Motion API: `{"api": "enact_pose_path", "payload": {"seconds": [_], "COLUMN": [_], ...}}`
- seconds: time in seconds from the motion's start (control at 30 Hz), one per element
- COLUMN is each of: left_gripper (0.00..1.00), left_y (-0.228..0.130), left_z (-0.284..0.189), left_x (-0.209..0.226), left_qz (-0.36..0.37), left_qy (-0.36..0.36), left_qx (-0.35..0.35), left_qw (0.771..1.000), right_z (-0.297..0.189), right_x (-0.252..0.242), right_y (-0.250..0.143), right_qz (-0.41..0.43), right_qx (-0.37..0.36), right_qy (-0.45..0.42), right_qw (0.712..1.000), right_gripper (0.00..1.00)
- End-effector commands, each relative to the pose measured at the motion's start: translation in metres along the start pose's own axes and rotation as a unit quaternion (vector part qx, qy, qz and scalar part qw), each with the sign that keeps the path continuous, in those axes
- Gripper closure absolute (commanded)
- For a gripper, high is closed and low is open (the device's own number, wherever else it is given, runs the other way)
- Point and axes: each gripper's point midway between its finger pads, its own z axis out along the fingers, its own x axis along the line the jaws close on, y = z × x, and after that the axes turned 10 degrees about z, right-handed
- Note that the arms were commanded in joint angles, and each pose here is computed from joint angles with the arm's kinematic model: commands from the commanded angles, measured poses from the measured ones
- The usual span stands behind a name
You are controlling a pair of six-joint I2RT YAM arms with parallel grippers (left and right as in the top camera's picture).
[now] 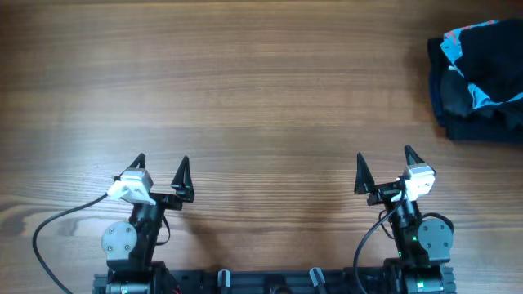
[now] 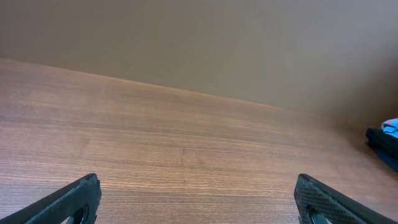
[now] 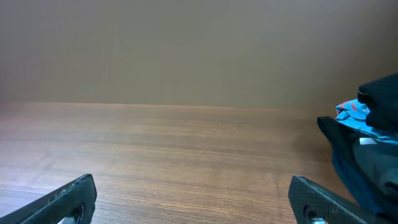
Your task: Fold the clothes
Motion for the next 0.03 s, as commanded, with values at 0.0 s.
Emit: {"api": "enact_pose_path", "payload": {"seconds": [0.0], "left_gripper": [0.00], "left_y": [-0.0014], "left_z": [-0.0001], "left_x": [0.0016], "left_qz": [0.001], "left_qy": [0.006], "left_qx": [0.001], "left_qw": [1.000], "right_z": [-0.0009], "right_x": [0.0013], "right_y": [0.0029], "right_qz": [-0.006], "right_qx": [-0.007], "right_qy": [0.005], "right_qw": [1.000], "right_gripper": [0.00]}}
